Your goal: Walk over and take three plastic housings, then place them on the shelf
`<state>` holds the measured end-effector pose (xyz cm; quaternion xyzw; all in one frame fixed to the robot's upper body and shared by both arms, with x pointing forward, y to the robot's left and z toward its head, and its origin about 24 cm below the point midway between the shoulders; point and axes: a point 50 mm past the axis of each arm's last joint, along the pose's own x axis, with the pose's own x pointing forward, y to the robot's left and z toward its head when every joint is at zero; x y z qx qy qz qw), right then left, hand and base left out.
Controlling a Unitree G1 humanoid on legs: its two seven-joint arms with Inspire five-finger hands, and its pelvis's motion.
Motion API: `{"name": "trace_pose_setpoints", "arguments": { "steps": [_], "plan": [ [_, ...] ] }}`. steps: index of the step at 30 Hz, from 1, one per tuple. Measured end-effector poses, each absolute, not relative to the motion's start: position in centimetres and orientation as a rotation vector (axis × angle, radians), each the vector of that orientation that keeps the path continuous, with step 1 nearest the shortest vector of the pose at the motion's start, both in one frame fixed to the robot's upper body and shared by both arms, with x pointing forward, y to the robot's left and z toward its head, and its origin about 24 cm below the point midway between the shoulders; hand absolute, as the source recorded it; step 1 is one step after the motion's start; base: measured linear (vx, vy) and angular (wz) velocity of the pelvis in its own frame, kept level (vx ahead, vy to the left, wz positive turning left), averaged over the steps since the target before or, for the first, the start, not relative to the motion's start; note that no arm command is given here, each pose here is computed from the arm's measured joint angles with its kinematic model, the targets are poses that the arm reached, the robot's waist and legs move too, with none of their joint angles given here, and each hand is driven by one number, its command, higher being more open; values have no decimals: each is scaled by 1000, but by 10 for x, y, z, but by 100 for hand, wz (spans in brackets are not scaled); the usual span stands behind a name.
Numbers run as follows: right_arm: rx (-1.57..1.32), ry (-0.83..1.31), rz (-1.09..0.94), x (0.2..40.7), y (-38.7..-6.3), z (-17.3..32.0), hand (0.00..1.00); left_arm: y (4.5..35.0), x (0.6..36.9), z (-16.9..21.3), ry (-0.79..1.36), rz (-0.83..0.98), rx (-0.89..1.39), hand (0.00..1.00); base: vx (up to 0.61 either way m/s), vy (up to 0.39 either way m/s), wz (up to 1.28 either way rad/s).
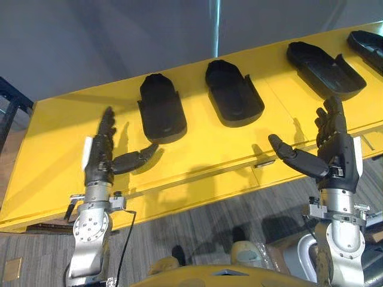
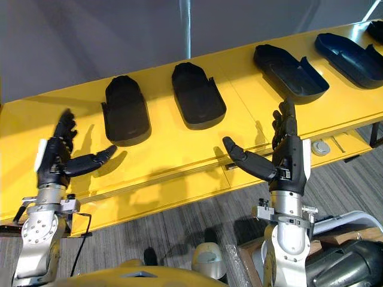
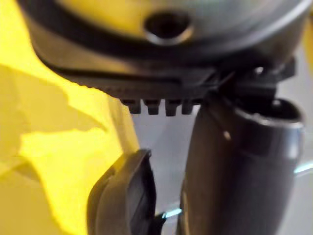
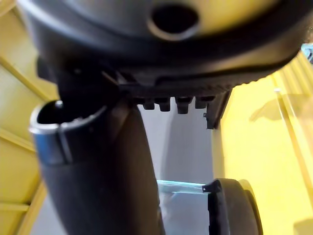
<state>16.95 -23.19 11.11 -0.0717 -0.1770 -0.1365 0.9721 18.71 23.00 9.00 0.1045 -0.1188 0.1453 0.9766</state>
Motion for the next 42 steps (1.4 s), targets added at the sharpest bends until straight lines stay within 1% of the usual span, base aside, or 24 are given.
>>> {"name": "trace_pose_setpoints", "arguments": {
  "steps": [5,8,10,12,14,15,17,20,23,28,33,36,40,42],
  "plan": [
    [-133,-366,-325,169,-234,112,100,240,178,111,-347,509,376,100,-19,-7,10],
    [-127,-369,-359,169,-235,112,100,243,174,115,-389,572,367,100,3,-5,5],
    [-107,-370,-397,168,-236,111,100,240,170,123,-460,581,295,100,0,0,0],
    [-83,-364,-425,167,-235,109,100,234,167,132,-537,557,222,100,0,0,0],
    [-53,-360,-458,165,-234,106,100,223,163,146,-655,460,97,100,-5,5,-6],
    [-50,-358,-461,165,-234,106,100,220,162,149,-677,432,61,100,-4,6,-12],
    [-51,-354,-479,164,-234,105,100,208,163,154,-734,298,-105,100,-8,14,-30],
    [-75,-331,-512,159,-238,102,100,191,168,152,-728,169,-229,100,-21,23,-52],
    [-108,-297,-558,148,-248,98,100,180,171,149,-708,88,-299,100,4,20,-72],
    [-162,-234,-632,125,-263,92,100,172,179,136,-641,52,-457,100,25,7,-91],
    [-129,-237,-626,110,-260,89,100,152,192,139,-615,-4,-517,100,24,-11,-53],
    [-67,-301,-550,117,-251,93,100,148,195,144,-630,9,-534,100,6,-31,-27],
    [-34,-398,-405,144,-234,105,100,164,194,141,-618,106,-510,100,-66,16,-48],
    [-37,-428,-367,152,-231,111,100,170,191,135,-592,128,-489,100,-141,128,-15]
  ]
}}
